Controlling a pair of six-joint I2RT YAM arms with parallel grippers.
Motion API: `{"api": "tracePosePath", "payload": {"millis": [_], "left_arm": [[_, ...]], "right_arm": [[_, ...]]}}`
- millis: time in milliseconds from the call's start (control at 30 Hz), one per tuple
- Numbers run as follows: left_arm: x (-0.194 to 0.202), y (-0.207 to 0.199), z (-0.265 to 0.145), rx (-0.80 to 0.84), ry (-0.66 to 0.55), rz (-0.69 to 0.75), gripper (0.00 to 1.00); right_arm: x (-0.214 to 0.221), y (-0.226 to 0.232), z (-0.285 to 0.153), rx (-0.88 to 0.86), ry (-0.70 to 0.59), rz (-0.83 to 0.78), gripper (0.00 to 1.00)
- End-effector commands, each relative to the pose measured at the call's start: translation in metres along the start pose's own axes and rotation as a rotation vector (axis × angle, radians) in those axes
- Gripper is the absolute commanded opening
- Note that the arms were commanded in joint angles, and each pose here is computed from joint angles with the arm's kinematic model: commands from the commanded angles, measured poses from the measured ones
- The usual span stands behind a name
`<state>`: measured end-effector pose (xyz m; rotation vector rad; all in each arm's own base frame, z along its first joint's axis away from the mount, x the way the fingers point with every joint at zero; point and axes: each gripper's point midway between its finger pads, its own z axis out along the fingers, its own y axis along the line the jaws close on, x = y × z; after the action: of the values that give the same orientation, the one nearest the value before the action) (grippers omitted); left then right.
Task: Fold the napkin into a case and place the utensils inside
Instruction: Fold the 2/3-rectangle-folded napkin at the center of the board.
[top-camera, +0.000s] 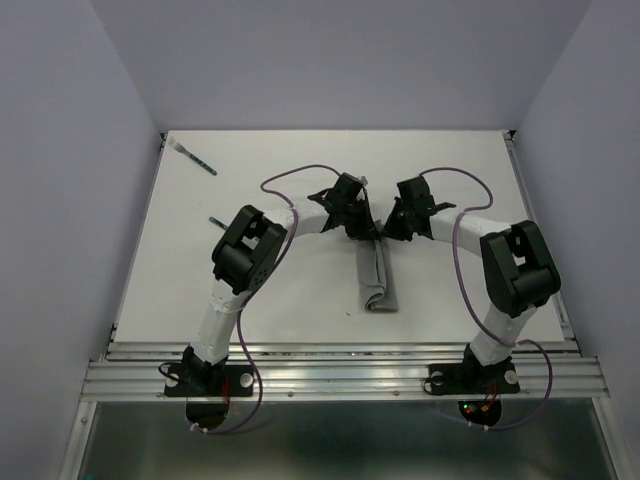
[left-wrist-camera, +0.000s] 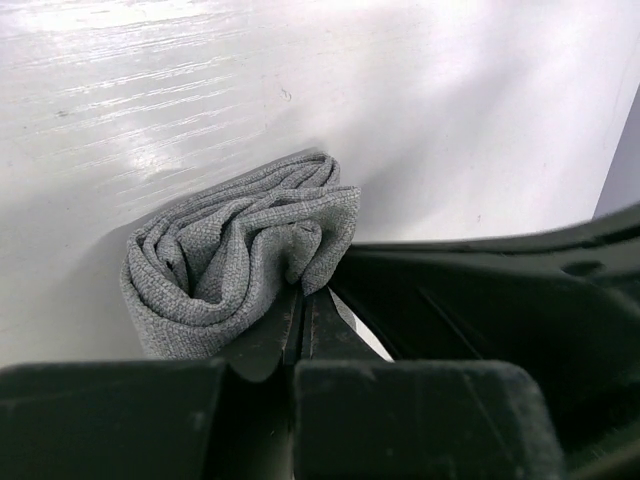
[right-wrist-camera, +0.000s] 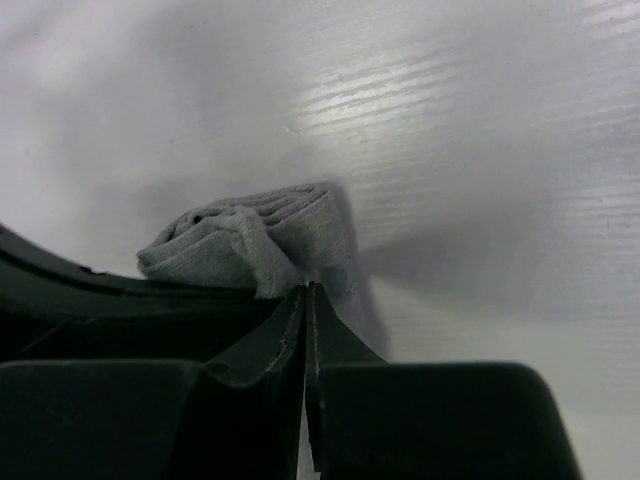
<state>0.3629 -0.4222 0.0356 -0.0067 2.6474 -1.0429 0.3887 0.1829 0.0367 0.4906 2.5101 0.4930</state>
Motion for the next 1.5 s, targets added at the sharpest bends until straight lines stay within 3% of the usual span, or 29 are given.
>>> {"api": "tracePosePath", "payload": {"millis": [0, 167, 233, 300, 400, 533, 667, 800, 1000, 1333, 1467], "left_arm": [[0.009, 0.015, 0.004, -0.025, 0.016, 0.019, 0.00], [0.013, 0.018, 0.006, -0.021, 0.036, 0.030, 0.00], [0.015, 0.019, 0.005, -0.022, 0.041, 0.032, 0.00], [0.014, 0.019, 0.004, -0.025, 0.033, 0.039, 0.00], [0.013, 0.018, 0.001, -0.026, 0.028, 0.045, 0.00], [0.011, 0.016, -0.003, -0.024, 0.020, 0.047, 0.00], [0.010, 0.016, -0.004, -0.029, 0.012, 0.045, 0.00], [0.010, 0.017, -0.005, -0.035, 0.009, 0.041, 0.00], [0.009, 0.019, -0.007, -0.047, -0.003, 0.032, 0.00], [0.009, 0.022, -0.006, -0.057, -0.008, 0.024, 0.00], [0.010, 0.022, -0.005, -0.058, -0.004, 0.022, 0.00]], "right_arm": [[-0.013, 0.012, -0.030, -0.022, -0.049, -0.018, 0.07], [-0.027, 0.013, -0.067, -0.030, -0.139, -0.028, 0.14], [-0.022, 0.006, -0.075, -0.029, -0.146, -0.035, 0.27], [-0.005, -0.005, -0.082, -0.036, -0.123, -0.050, 0.42], [0.028, -0.017, -0.087, -0.085, -0.055, -0.071, 0.52], [0.069, -0.018, -0.093, -0.218, 0.040, -0.093, 0.55], [0.096, -0.021, -0.098, -0.293, 0.098, -0.083, 0.49], [0.101, -0.023, -0.115, -0.336, 0.070, -0.069, 0.30], [0.117, -0.020, -0.127, -0.391, 0.111, -0.070, 0.13], [0.169, -0.018, -0.118, -0.474, 0.256, -0.080, 0.10], [0.188, -0.054, -0.095, -0.308, 0.308, -0.113, 0.10]]}}
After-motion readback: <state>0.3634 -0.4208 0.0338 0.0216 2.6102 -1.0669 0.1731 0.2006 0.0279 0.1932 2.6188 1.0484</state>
